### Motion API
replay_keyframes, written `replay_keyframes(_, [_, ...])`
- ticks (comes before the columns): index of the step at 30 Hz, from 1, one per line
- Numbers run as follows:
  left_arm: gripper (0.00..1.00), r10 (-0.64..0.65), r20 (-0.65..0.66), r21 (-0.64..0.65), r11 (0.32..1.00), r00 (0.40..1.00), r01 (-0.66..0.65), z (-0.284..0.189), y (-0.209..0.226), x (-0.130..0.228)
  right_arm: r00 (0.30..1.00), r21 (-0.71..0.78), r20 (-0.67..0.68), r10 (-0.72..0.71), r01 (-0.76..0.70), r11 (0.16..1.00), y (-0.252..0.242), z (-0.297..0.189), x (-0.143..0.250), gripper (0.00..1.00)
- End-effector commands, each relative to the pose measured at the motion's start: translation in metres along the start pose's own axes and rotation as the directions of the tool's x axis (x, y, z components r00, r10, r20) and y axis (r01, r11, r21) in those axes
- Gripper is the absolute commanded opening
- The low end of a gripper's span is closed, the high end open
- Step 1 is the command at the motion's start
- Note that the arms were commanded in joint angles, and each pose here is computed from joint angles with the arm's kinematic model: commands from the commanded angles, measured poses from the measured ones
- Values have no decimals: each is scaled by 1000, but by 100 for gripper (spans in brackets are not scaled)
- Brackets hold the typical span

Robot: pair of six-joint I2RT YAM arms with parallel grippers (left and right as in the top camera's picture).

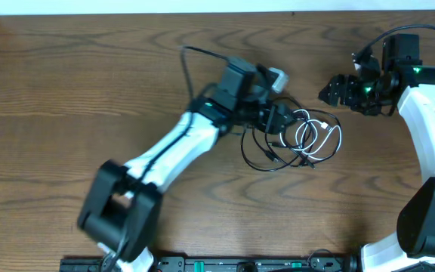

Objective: Untangle cables

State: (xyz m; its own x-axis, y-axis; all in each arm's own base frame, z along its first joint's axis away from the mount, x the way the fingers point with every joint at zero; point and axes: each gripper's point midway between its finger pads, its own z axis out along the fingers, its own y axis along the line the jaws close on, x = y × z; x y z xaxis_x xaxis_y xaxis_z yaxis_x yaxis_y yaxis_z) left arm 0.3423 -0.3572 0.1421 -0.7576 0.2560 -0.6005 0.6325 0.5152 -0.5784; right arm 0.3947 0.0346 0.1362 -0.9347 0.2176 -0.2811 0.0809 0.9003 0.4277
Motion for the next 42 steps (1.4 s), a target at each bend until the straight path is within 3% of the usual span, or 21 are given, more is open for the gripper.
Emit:
replay_keyframes(1, [64,9,-26,-90,996,1000,-12,32,24,15,999,26,14,37,-37,999,-10,-5,-4,83])
replay_keyframes(8, [61,-7,-69,-250,968,998,-10,59,61,42,999,27,8,39,-39,999,-10,-5,-3,83])
replay_keyframes(13, [55,5,-64,-290,957,998,-23,61,64,42,999,27,7,39,-39,999,-10,-5,-2,82])
replay_keyframes(19, [55,14,-34,-356,934,999,-26,54,74,33,999,27,7,37,-37,999,-10,-5,-2,83])
replay_keyframes(25, [59,45,23,-351,936,999,-34,34,58,7,999,27,8,37,-37,999,-10,-5,-3,83])
replay_keyframes(31, [59,7,-34,-370,929,999,-19,50,74,31,999,26,9,35,-35,999,-9,-5,-3,83])
replay_keyframes(42, [46,-5,-65,-328,945,998,-17,71,64,47,999,25,9,34,-35,999,-9,-5,-3,83])
